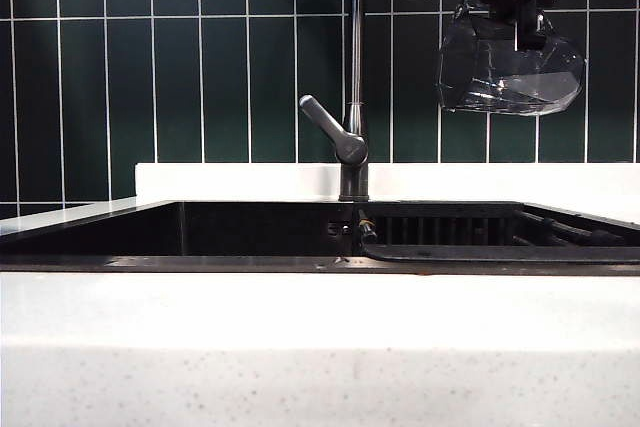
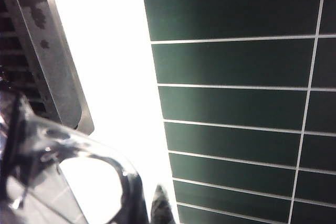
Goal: Pick up the mug next to the sink, go to the faucet to get some water, pour the water into the sink, and finally put the mug back to its place.
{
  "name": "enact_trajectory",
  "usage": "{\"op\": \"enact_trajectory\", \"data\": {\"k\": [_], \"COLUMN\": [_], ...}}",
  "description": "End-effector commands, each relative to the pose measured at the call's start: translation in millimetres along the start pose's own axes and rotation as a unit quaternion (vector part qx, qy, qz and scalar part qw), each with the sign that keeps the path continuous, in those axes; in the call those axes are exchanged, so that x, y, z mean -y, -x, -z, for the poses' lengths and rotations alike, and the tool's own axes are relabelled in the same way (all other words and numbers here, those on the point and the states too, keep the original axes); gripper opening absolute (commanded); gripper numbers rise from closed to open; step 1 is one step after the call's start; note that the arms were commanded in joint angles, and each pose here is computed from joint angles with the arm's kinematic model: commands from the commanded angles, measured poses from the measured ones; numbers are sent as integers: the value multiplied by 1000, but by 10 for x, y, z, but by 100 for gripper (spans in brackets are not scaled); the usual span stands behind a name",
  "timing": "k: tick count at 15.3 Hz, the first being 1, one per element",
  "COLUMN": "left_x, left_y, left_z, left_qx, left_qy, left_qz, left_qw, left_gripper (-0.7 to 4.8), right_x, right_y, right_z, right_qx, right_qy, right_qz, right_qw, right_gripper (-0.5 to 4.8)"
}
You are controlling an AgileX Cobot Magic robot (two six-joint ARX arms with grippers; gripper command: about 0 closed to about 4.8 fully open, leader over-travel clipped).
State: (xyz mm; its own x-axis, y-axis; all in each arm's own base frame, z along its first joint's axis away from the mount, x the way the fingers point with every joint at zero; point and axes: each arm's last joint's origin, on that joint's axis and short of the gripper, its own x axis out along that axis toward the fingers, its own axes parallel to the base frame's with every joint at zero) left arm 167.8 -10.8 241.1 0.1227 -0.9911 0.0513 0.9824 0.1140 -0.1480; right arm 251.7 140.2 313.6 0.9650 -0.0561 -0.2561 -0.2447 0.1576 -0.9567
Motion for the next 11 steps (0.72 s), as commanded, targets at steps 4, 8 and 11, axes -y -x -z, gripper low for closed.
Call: {"op": "enact_trajectory", "data": {"k": [4, 8, 11], "left_x": [-12, 156, 199], "left_y": [593, 1105, 1009], "left_z": [-385, -378, -431], "left_qx": [34, 63, 72], "left_qy": [-17, 1, 39], "left_qz": [-170, -316, -297], "left_qw": [985, 947, 951], "left_gripper": [-2, -3, -3], "right_x": [75, 122, 284], "right_y": [25, 32, 155], "right_z": [-28, -52, 7], "right_qx": [28, 60, 154], "right_qy": [-44, -207, -397], "right_qz": [17, 23, -6], "right_qw": [998, 976, 905], "right_gripper": [-6, -6, -6]}}
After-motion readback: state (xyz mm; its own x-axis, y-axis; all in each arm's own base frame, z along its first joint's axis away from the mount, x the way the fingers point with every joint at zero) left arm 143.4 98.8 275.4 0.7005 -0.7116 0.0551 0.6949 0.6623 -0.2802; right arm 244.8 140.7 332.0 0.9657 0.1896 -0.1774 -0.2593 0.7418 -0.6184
